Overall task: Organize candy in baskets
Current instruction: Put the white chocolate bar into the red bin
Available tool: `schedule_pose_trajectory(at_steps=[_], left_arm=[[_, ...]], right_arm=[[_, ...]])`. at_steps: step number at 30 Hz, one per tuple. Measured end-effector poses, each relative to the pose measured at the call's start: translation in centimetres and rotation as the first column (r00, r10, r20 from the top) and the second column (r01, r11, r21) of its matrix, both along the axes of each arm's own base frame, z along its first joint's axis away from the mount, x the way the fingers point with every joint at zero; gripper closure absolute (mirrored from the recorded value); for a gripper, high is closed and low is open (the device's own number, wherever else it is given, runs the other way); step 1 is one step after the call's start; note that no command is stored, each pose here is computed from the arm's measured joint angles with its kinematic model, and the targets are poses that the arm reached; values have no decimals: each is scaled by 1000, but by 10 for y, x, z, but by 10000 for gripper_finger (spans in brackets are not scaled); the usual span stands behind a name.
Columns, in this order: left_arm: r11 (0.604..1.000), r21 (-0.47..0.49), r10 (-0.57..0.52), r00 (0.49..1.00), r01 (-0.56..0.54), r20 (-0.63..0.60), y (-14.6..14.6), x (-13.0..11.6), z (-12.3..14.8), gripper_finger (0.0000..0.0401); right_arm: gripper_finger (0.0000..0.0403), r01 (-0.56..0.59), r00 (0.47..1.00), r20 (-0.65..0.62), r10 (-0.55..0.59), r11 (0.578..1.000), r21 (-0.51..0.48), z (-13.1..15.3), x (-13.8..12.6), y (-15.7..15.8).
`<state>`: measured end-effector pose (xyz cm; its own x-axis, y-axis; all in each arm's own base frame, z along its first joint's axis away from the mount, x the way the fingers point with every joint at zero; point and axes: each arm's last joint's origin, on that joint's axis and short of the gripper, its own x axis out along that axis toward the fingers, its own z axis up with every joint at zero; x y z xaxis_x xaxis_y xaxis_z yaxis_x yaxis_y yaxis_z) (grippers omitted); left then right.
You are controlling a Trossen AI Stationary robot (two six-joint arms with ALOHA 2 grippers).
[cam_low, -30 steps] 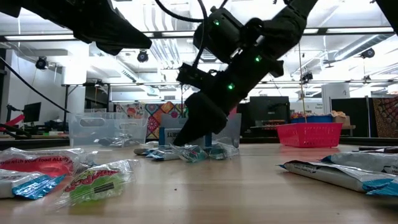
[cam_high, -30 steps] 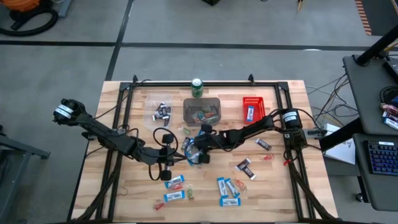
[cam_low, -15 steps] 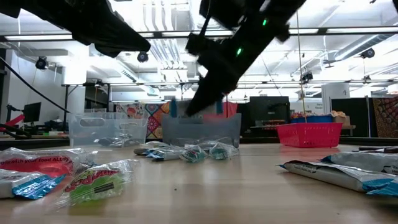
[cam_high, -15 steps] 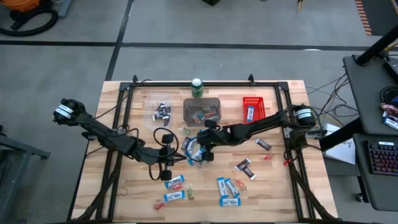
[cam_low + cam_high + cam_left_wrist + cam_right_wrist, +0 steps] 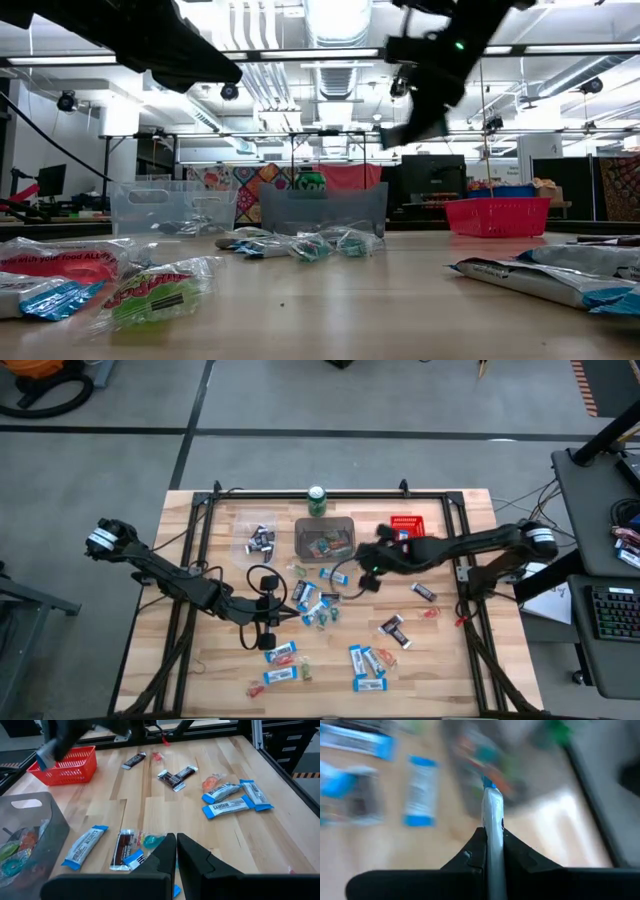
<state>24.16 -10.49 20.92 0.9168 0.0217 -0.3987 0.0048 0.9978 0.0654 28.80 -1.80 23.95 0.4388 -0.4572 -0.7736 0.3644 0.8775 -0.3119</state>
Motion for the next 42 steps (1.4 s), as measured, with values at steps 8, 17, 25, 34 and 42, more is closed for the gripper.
schedule_pose_trajectory(at_steps=[8,17,25,34,42], left_arm=[[1000,-3,0,1000,0,5,0,0,0,401],[1000,-14,4,1000,-4,9,0,0,1,401],[1000,-16,5,1000,-4,12,0,1,1,401],[998,-56,24,1000,-23,2,0,0,0,401],[996,-78,33,999,-32,1,0,0,0,401]], right_arm=[[375,515,856,65,-513,857,-11,-29,-68,-56],[277,676,733,57,-678,735,53,-56,-94,-69],[197,657,744,99,-660,751,73,-48,-87,-70],[194,467,832,226,-507,859,209,-20,-56,-54],[197,70,843,504,-189,967,244,7,-22,-19]])
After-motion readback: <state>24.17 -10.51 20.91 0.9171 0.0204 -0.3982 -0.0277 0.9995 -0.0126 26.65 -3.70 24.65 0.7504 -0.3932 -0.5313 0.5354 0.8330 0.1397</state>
